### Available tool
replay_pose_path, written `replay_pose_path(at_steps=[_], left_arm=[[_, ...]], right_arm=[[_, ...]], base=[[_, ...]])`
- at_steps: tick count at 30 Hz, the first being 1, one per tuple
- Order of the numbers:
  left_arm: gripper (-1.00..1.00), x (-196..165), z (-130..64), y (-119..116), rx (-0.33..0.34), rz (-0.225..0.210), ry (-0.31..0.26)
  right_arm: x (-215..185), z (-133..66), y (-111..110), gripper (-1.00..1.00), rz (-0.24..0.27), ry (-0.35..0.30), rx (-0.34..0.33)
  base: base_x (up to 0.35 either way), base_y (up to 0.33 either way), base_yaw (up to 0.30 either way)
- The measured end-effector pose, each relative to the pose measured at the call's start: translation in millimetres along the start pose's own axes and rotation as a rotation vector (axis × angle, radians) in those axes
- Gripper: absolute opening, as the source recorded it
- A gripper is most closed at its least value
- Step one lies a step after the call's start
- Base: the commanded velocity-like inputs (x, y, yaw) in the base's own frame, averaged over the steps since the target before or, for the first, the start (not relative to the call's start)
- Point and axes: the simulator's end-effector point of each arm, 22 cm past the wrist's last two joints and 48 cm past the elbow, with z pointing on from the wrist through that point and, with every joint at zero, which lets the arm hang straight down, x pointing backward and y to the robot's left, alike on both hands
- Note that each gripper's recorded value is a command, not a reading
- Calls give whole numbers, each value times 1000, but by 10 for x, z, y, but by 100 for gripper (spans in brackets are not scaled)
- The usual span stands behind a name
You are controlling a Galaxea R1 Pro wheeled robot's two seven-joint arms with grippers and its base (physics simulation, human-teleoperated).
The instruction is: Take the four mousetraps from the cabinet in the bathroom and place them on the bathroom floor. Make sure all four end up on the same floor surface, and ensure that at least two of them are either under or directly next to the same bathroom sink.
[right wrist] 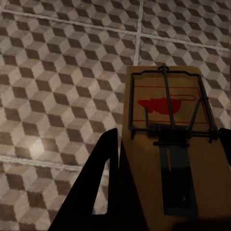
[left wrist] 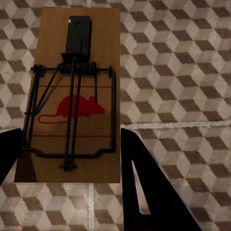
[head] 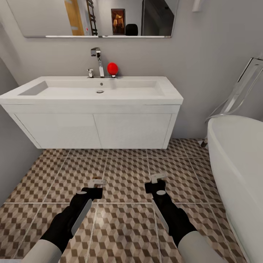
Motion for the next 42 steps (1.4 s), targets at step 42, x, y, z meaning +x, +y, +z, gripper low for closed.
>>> replay_pose_path(at_steps=[42], left_arm=[[-100,-1511,375,751,-58,-92,-102]], right_arm=[[-1248,161,104,-100,-145,-152,-35]], base=[[0,0,0]])
